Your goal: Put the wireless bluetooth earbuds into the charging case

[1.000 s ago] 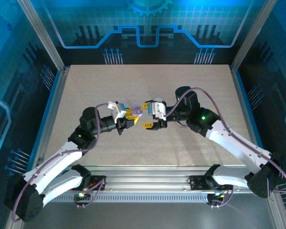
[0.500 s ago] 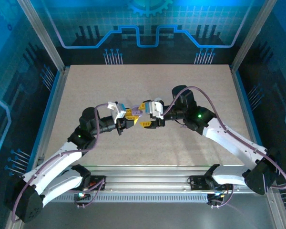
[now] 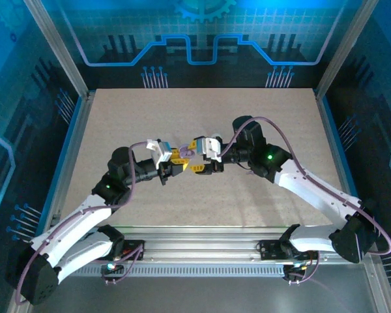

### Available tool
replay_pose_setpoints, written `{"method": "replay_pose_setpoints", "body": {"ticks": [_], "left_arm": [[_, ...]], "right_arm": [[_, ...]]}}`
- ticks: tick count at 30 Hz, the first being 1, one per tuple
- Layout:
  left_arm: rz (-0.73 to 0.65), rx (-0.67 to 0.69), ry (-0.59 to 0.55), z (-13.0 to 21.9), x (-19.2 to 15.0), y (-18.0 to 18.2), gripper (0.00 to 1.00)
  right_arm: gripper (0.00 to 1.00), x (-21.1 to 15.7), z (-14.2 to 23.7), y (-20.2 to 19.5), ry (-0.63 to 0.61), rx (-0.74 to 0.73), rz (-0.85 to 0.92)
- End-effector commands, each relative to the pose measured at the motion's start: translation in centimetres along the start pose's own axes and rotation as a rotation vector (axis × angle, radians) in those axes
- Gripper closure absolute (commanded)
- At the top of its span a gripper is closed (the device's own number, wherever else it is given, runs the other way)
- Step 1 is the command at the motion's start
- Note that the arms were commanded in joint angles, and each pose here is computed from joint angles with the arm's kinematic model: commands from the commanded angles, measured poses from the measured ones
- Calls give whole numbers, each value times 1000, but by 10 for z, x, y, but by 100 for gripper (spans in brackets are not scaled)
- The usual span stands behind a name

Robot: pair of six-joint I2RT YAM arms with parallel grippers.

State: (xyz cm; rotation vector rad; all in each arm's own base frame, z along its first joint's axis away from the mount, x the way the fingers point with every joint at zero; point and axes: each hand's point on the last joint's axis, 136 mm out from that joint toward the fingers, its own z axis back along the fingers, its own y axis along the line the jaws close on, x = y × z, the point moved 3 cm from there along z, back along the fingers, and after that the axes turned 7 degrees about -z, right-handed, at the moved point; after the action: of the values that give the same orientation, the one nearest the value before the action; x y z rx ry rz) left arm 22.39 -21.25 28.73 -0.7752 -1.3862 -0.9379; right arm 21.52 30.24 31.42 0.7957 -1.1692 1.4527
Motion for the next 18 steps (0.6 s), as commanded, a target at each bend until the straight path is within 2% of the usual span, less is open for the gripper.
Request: {"method": "replay_pose_setpoints", "body": {"ticks": [1,12,18], "left_arm": [[-56,-8,-48,2,21,-2,84],[-46,33,-42,0,20,5,84],[-46,39,-48,0,22,5,84]], "right_arm": [[44,9,2,3,-9,21,6],[53,11,8,12,-14,41,-2],[54,9,11,13,-4,31,-3]]}}
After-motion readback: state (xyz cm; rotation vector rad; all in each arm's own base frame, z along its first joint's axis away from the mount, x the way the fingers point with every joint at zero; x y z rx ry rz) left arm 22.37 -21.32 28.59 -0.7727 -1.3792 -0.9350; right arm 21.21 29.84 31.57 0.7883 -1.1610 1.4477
